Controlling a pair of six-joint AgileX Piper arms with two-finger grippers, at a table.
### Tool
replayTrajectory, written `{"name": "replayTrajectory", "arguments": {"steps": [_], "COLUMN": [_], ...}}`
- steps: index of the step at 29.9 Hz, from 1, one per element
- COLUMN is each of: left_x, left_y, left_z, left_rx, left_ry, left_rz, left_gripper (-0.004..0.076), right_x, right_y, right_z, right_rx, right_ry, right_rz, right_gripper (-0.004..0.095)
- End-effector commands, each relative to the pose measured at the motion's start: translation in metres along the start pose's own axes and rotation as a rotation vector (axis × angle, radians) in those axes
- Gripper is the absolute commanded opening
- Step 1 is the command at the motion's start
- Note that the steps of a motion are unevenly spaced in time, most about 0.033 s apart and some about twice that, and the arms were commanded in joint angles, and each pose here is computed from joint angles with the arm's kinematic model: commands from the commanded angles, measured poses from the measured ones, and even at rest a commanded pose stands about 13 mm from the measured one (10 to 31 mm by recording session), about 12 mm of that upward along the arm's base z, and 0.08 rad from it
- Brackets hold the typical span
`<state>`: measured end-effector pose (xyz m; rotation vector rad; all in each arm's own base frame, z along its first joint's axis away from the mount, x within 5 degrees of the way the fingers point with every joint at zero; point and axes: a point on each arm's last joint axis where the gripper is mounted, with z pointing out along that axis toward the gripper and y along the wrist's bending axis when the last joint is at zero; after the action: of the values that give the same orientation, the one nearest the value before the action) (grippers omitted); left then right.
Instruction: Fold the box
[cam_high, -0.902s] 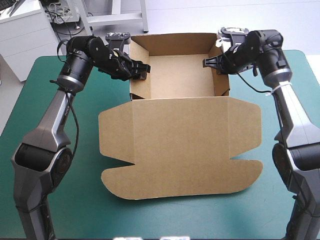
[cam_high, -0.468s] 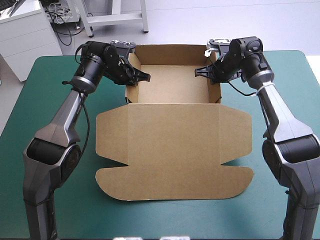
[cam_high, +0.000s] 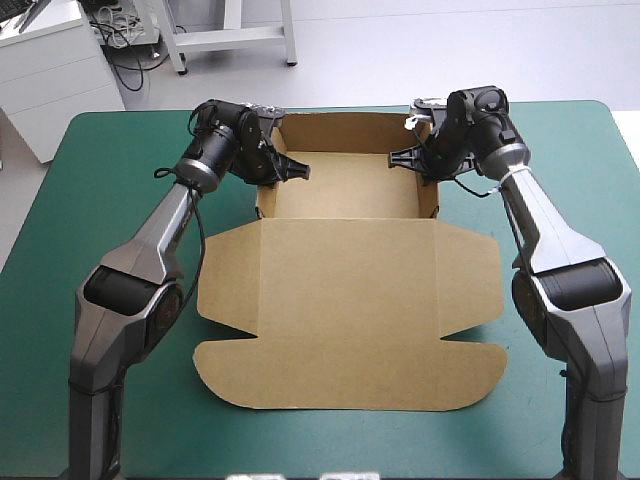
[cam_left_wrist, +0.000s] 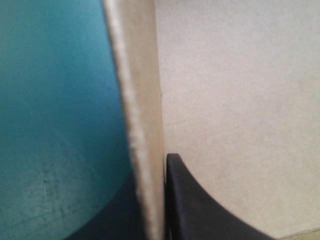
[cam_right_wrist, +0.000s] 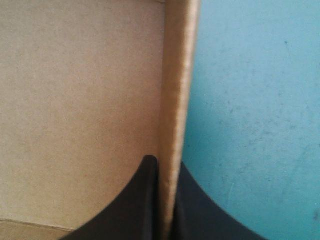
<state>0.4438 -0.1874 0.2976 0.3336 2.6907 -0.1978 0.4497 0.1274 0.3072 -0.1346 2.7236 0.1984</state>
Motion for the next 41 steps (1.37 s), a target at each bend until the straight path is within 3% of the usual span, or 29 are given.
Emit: {"name": "replayTrajectory", "arguments": {"steps": [1, 7, 27, 30, 33, 37, 41], "left_x": [0.002, -0.001, -0.006, -0.007, -0.007, -0.006, -0.005], "left_y": [-0.016, -0.014, -0.006, -0.006, -0.006, -0.008, -0.008], "left_z": [-0.031, -0.012, -0.012, -0.012, -0.012, -0.013, -0.014], "left_rx": [0.078, 0.050, -0.016, -0.024, -0.013, 0.005, 0.008], "left_ry": [-0.010, -0.011, -0.068, -0.071, -0.071, -0.067, -0.055], "left_rz": [0.038, -0.006, -0.014, -0.027, -0.033, -0.040, -0.042], "left_gripper": [-0.0032, -0.0032, -0.0032, -0.0031, 0.0001, 0.0155, 0.0361], "right_x": [-0.003, -0.003, -0.002, -0.002, -0.002, -0.002, -0.003], "right_y": [0.008, 0.008, 0.008, 0.008, 0.008, 0.008, 0.008], "right_z": [-0.026, -0.012, 0.001, 0.001, 0.000, -0.005, -0.015], "right_rx": [-0.045, -0.052, -0.053, -0.053, -0.053, -0.055, -0.047], "right_ry": [-0.059, -0.030, -0.003, -0.003, -0.005, -0.015, -0.037], "right_rz": [-0.017, -0.011, -0.054, -0.055, -0.056, -0.054, -0.058], "right_gripper": [0.0000, 0.0000, 0.0012, 0.0113, 0.0310, 0.0547, 0.0590]}}
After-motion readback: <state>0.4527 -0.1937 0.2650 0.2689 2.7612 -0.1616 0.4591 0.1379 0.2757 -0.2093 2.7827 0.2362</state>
